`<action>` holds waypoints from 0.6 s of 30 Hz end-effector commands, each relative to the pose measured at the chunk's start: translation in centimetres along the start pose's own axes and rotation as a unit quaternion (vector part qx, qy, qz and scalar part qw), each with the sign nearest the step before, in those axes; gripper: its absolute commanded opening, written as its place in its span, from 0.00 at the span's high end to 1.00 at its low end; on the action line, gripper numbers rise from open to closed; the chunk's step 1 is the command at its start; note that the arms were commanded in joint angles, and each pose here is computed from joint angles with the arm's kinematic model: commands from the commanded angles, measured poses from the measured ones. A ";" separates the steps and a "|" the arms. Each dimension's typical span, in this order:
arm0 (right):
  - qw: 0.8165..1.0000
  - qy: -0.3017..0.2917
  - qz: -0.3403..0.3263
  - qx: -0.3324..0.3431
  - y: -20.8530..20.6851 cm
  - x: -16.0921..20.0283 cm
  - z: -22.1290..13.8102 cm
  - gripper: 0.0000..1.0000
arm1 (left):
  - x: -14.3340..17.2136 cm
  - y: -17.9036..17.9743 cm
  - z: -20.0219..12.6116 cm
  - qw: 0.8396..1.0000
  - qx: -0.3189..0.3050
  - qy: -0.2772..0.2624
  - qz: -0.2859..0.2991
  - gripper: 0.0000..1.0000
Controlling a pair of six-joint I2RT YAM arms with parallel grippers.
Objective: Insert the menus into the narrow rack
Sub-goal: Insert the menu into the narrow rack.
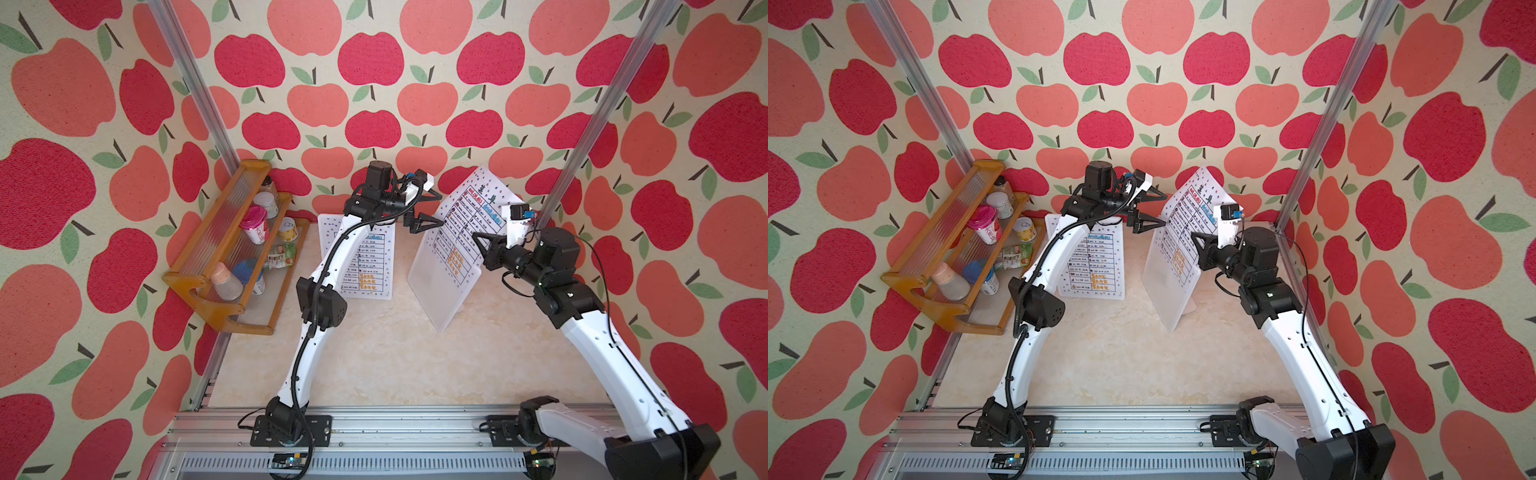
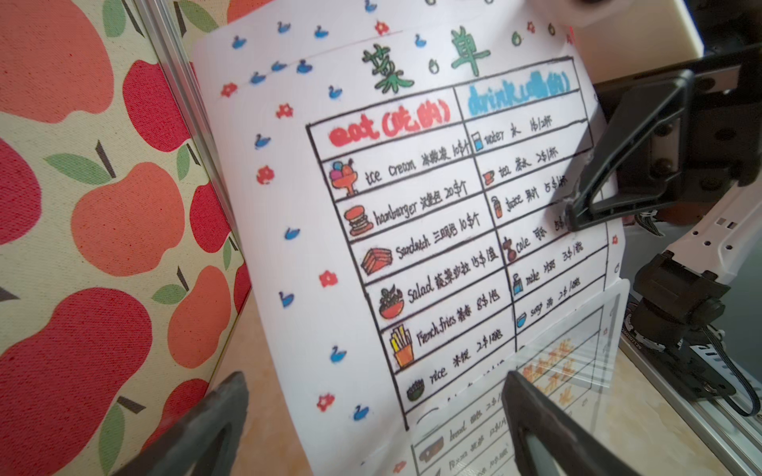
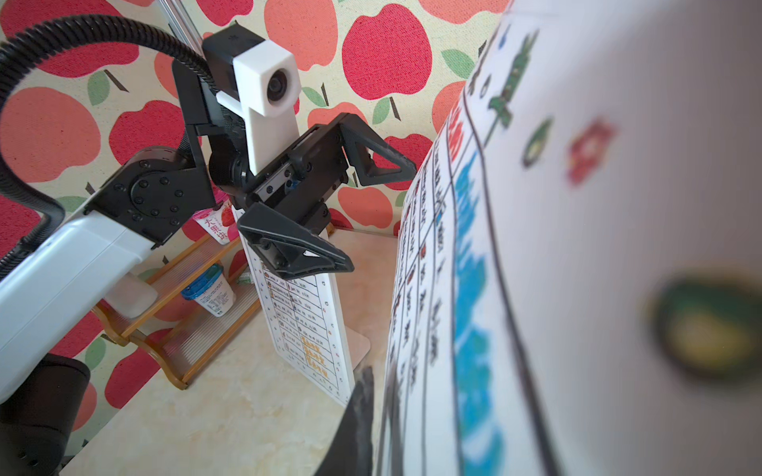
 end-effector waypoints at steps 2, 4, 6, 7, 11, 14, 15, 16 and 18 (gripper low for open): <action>1.000 0.003 -0.007 -0.016 1.0 -0.2 -0.2 0.88 | -1.6 0.1 -0.9 1.000 -0.004 -0.007 0.023 0.02; 1.000 0.007 -0.007 -0.018 1.0 0.1 -0.2 0.90 | -1.7 0.1 -0.9 1.000 -0.003 -0.008 0.024 0.03; 1.000 0.011 -0.007 -0.019 1.0 0.5 -0.1 0.91 | -1.5 0.1 -0.9 1.000 -0.003 -0.006 0.021 0.03; 1.000 0.014 -0.008 -0.019 1.1 0.7 -0.1 0.92 | -1.5 0.1 -0.9 1.000 -0.002 -0.006 0.021 0.03; 1.000 0.020 -0.007 -0.017 0.9 1.5 -0.1 0.93 | -1.3 0.0 -0.9 1.000 -0.001 -0.005 0.018 0.03; 1.000 0.022 -0.008 -0.011 0.6 2.0 -0.2 0.93 | -1.4 -0.1 -0.8 1.000 0.001 -0.004 0.018 0.03; 1.000 0.021 -0.008 -0.008 0.5 2.1 -0.3 0.93 | -1.4 -0.1 -0.8 1.000 0.000 -0.004 0.017 0.03; 1.000 0.022 -0.010 -0.005 0.3 2.2 -0.4 0.93 | -1.4 -0.1 -0.8 1.000 0.000 -0.004 0.018 0.03; 1.000 0.020 -0.014 -0.001 0.2 2.1 -0.5 0.92 | -1.4 -0.1 -0.9 1.000 0.000 -0.004 0.017 0.03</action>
Point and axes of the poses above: each gripper's point midway between its finger pads, its own z axis out along the fingers, its own y axis along the line the jaws close on, x = y × z, the point moved 2 cm from there along -z, back along the fingers, and after that the axes turned 14 degrees about z, right-handed, at the moved point
